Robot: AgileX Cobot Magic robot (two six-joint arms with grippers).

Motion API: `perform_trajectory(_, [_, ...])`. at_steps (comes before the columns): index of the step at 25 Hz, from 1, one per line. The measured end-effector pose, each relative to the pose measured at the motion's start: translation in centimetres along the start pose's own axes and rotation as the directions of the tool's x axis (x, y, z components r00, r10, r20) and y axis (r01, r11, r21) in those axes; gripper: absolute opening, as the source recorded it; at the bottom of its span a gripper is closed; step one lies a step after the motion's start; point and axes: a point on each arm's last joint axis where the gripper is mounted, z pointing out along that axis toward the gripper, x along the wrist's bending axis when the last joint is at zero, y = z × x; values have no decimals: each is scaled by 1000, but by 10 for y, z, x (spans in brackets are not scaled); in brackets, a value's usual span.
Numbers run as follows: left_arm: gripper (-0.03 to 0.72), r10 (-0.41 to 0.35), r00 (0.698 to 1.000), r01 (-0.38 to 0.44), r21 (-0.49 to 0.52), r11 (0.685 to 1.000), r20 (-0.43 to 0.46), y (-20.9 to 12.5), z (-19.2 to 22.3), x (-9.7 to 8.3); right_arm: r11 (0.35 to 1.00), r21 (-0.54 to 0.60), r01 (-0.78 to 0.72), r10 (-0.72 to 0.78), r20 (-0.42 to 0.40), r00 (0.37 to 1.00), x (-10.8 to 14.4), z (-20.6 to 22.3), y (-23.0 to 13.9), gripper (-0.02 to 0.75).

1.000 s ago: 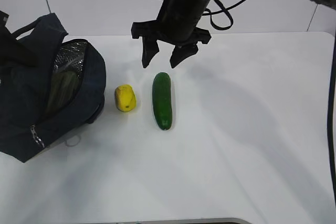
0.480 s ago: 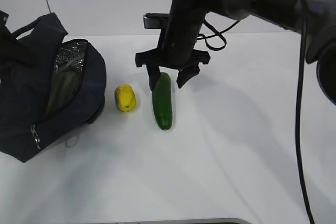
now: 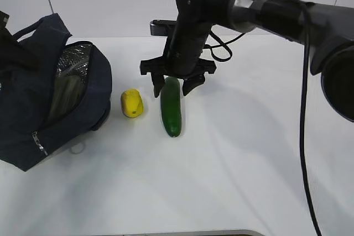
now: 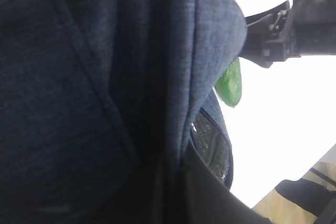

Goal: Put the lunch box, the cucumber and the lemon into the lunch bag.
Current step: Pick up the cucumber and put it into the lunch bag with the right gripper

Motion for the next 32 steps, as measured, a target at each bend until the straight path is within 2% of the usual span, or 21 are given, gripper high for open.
perform_trajectory(18, [1, 0, 1000, 0, 0, 1000, 0, 0, 0, 0, 997, 82, -10, 9, 16, 1000, -4, 23, -8, 539])
perform_trajectory(22, [1, 0, 1000, 0, 0, 1000, 0, 0, 0, 0, 995, 96, -11, 9, 20, 1000, -4, 22, -9, 471])
perform_trajectory(25, [1, 0, 1000, 0, 0, 1000, 0, 0, 0, 0, 994, 110, -11, 8, 23, 1000, -4, 22, -10, 376])
perform_trajectory(28, [1, 0, 1000, 0, 2, 1000, 1, 0, 0, 0, 993, 117, -10, 7, 27, 1000, -4, 21, -10, 339])
perform_trajectory(32, [1, 14, 1000, -14, 18, 1000, -21, -2, 0, 2, 995, 103, -7, 4, 24, 1000, -3, 17, -7, 332])
